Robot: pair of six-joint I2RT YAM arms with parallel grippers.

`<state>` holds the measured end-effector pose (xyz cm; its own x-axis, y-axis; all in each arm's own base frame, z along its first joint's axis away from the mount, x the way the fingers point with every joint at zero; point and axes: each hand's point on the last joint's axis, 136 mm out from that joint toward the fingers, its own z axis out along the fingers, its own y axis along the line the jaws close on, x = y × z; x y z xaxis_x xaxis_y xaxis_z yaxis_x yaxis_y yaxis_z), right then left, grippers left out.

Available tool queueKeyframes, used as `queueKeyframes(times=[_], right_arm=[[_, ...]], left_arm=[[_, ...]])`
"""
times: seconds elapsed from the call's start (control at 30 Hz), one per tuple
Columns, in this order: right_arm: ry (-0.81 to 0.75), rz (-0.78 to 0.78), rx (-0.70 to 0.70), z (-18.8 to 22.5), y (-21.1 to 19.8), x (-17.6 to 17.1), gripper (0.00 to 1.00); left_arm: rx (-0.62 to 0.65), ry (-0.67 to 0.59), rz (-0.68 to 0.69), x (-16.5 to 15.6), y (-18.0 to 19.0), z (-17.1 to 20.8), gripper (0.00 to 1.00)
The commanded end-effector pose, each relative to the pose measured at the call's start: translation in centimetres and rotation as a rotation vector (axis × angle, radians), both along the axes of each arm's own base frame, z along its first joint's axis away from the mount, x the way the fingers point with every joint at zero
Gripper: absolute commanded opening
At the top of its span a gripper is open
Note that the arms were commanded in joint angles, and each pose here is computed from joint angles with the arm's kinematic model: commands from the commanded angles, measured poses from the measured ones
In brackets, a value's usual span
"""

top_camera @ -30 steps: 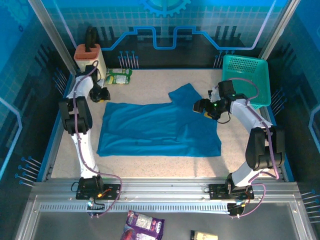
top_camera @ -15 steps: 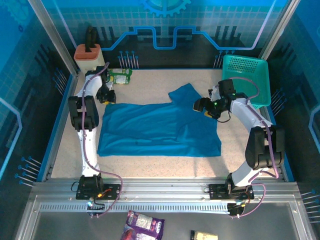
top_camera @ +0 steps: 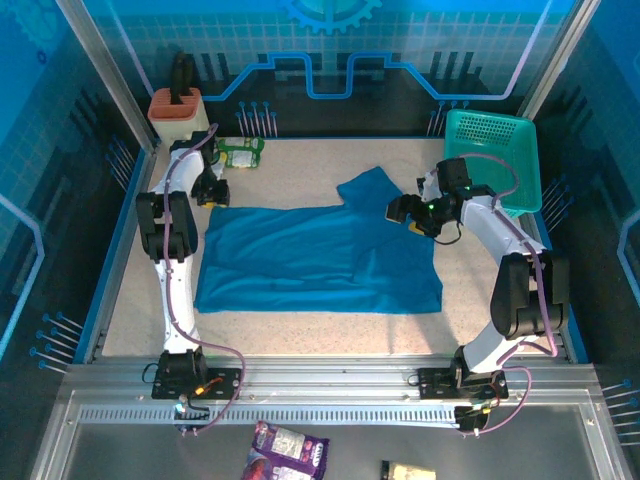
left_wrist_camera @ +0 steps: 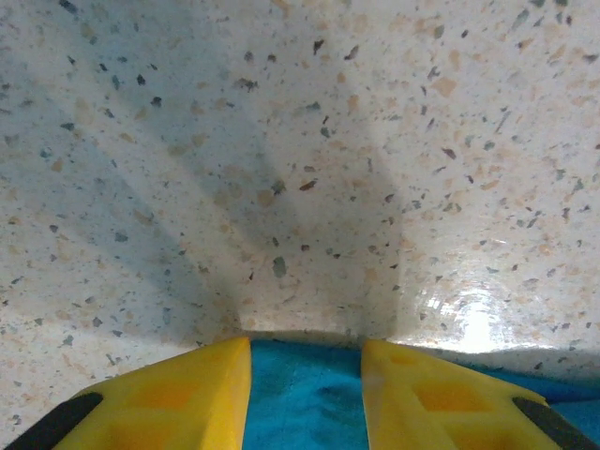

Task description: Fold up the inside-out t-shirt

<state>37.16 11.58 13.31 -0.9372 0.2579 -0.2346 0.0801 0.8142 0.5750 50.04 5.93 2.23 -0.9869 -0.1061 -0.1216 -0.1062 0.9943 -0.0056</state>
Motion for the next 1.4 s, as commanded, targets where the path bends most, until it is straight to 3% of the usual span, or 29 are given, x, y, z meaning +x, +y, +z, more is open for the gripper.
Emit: queueKeyframes(times=[0.0, 0.5, 0.67, 0.83, 1.1, 1.37], right_arm=[[0.005, -0.006, 0.021, 1.0, -0.2, -0.2, 0.79], [0.007, -0.002, 0.023, 1.1, -0.2, -0.5, 0.8], [0.01, -0.004, 0.024, 0.9, -0.2, -0.3, 0.8], [0.007, -0.004, 0.018, 0.5, -0.2, 0.5, 0.8], [-0.014, 0.006, 0.0, 1.1, -0.3, 2.3, 0.8], [-0.015, 0.009, -0.001, 1.2, -0.3, 2.2, 0.8]], left_arm=[[0.011, -0.047, 0.027, 0.0, 0.2, 3.1, 0.39], [0.023, 0.11, 0.075, -2.6, 1.2, -1.0, 0.4], [-0.001, 0.102, 0.083, -2.5, 1.3, -1.0, 0.25], [0.001, 0.096, 0.077, -2.4, 1.3, -1.0, 0.16], [-0.073, 0.083, 0.057, -2.0, -0.4, -0.8, 0.25], [0.017, 0.098, 0.028, -2.3, -0.4, -0.8, 0.25]])
